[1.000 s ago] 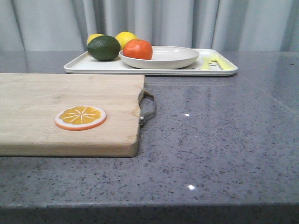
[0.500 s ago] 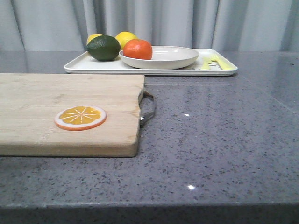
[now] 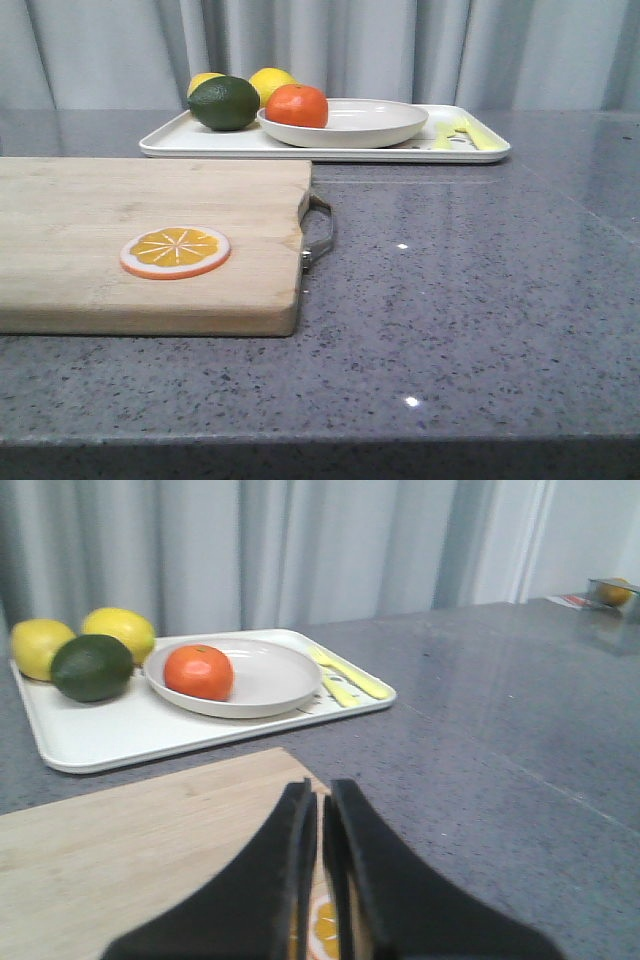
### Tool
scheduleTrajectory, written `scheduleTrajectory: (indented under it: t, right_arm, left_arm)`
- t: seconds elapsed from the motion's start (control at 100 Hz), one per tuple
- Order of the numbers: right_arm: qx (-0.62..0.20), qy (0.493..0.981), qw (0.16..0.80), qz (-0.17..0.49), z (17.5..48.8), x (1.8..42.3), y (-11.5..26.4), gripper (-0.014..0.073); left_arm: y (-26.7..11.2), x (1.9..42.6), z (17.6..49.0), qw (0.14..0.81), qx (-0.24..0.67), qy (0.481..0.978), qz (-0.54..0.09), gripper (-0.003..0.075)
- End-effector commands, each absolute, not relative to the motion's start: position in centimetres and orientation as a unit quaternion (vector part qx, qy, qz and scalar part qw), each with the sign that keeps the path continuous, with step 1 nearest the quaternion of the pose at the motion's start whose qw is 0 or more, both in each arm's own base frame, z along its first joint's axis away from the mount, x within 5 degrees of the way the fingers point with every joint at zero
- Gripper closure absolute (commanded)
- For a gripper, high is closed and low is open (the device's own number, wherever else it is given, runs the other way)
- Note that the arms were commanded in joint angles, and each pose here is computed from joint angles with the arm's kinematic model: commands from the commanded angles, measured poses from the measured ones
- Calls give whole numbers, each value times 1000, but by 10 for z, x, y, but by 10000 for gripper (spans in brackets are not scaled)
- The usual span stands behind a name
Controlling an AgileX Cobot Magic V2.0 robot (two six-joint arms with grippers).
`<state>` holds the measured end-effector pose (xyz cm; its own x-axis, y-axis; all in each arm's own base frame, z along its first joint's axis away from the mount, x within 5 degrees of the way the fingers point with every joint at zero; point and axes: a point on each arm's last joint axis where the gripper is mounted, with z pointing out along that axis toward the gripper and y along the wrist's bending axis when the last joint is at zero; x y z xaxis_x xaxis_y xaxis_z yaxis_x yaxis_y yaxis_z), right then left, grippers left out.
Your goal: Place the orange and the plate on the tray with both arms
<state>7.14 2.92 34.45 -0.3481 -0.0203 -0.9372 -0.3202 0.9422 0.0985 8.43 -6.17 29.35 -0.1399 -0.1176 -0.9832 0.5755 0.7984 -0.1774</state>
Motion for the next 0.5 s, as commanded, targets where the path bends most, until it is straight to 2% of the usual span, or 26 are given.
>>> scheduleTrajectory:
  t: [0.0, 0.19, 0.49]
  right_arm:
    - [-100, 785, 598, 130, 358, 73, 28, 662]
    - [-100, 785, 598, 130, 358, 73, 28, 662]
    - [-100, 785, 598, 130, 358, 73, 28, 662]
  left_arm:
    - [-51, 82, 306, 691, 134, 660, -261, 714]
    - [-29, 73, 286, 730, 97, 654, -176, 714]
    - [-7, 60, 242, 754, 13, 652, -81, 715]
